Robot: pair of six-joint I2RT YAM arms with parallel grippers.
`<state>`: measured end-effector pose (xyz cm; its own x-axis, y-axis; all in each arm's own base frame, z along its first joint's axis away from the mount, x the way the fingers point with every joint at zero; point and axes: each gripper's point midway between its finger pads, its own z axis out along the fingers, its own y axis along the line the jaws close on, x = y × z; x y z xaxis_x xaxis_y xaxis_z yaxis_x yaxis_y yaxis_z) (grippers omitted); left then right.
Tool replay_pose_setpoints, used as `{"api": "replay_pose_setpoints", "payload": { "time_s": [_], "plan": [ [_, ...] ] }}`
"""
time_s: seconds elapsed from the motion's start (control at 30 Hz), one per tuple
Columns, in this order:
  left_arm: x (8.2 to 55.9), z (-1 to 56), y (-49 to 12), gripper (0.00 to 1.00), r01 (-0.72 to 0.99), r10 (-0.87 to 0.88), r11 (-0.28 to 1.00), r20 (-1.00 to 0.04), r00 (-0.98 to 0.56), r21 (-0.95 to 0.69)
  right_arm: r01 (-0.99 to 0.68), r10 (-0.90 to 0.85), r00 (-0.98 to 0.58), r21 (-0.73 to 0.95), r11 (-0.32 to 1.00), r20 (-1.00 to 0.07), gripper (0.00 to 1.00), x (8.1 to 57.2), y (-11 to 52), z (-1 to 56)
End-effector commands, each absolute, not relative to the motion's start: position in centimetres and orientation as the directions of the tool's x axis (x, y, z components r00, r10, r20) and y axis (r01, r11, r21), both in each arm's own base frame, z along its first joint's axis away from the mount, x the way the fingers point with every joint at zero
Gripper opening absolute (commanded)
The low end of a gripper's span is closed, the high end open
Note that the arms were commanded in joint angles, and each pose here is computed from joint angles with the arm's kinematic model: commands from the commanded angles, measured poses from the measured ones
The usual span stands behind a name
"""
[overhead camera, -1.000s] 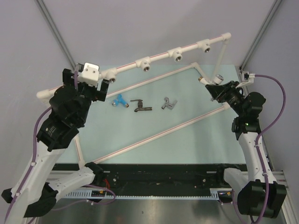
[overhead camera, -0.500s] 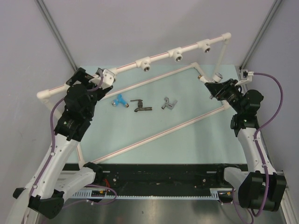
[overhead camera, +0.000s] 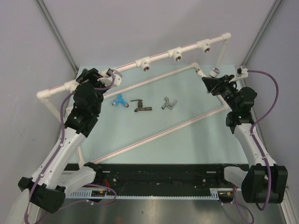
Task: Install the water faucets
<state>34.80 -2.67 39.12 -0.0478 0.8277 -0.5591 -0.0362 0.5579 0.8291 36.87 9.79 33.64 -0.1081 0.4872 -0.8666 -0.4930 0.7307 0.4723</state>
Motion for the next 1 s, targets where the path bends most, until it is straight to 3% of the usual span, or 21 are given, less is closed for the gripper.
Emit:
{"api": "replay_pose_setpoints", "payload": {
  "time_s": [0.0, 0.23, 0.47, 0.97],
  "plan": [
    [34.1, 40.3, -2.0, 0.64, -0.102, 0.819, 0.569, -0.574, -0.024, 0.816, -0.493, 0.415, 0.153, 0.294, 0.819, -0.897, 0.00, 38.2, 9.5, 38.8],
    [33.5, 38.8, -2.5, 0.31, -0.080, 0.789, 0.612, -0.614, 0.006, 0.786, -0.380, 0.321, 0.363, 0.176, 0.908, -0.875, 0.00, 39.8, 8.6, 41.0],
    [32.5, 39.6, -3.0, 0.01, -0.112, 0.725, 0.689, -0.681, 0.104, 0.717, -0.333, 0.272, 0.429, 0.130, 0.934, -0.861, 0.00, 40.3, 7.7, 41.6],
    [31.2, 39.3, -3.8, 0.00, -0.137, 0.676, 0.734, -0.697, 0.239, 0.665, -0.269, 0.178, 0.482, 0.049, 0.962, -0.858, 0.00, 40.3, 6.6, 42.3]
  ]
}}
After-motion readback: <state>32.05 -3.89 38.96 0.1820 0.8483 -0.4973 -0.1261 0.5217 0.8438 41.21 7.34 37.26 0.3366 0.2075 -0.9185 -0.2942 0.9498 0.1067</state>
